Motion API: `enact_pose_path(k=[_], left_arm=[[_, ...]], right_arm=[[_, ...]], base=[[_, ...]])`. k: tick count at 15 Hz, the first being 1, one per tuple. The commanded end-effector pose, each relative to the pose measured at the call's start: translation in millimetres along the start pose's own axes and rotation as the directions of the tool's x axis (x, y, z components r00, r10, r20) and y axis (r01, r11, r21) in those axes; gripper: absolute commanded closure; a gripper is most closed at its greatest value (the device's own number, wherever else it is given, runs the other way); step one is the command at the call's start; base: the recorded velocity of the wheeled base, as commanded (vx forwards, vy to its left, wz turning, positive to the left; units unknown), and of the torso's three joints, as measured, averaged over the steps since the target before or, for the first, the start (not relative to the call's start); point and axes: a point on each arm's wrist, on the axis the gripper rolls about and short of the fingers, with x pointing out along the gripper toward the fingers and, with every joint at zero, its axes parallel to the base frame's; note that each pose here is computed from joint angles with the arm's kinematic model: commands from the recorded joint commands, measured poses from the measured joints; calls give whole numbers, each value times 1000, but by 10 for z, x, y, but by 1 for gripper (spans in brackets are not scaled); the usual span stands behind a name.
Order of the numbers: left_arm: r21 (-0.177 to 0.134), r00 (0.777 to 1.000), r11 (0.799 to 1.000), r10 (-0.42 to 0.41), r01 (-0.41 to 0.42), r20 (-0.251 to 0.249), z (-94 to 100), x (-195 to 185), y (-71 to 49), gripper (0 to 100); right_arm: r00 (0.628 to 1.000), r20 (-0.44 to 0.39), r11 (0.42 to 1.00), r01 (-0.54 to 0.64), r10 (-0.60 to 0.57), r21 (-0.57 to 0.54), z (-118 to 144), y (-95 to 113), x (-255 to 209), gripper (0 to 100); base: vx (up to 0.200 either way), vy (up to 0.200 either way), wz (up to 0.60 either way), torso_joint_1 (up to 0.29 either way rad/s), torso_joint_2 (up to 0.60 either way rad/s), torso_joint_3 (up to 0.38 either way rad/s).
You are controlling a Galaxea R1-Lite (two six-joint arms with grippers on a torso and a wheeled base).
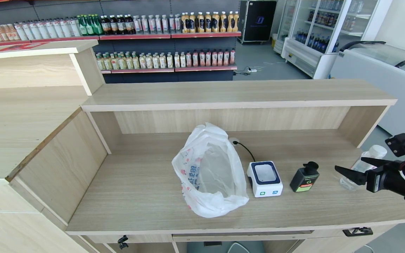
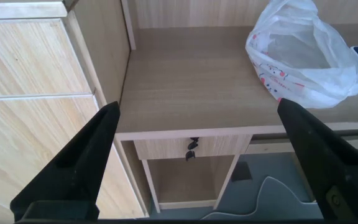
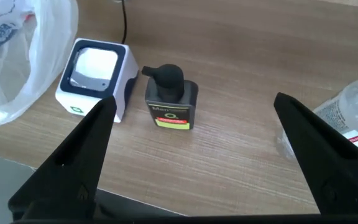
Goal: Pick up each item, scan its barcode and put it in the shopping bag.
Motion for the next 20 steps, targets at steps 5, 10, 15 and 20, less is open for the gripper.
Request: enact_pose_path(k=[5,10,15,20], left_arm=[[0,1000,1000,0,0,0,0,0,0,0],[0,1000,1000,2,-2,0,0,0,0,0],[0,1000,1000,2,-2,-2,0,1,0,0],[0,1000,1000,0,0,0,0,0,0,0]], right_arm=[[995,-101,998,-6,12,57,-402,-347,310,0],[982,-118,989,-147,145,-10,-569,-450,644,0],[959,-87,960,-275,271,-45,-651,-414,1004,0],[915,-88,917,-397,394,-27,-792,-213,1186,0]], base=[[0,0,0,0,0,0],[0,0,0,0,0,0],[0,0,0,0,0,0],[0,0,0,0,0,0]])
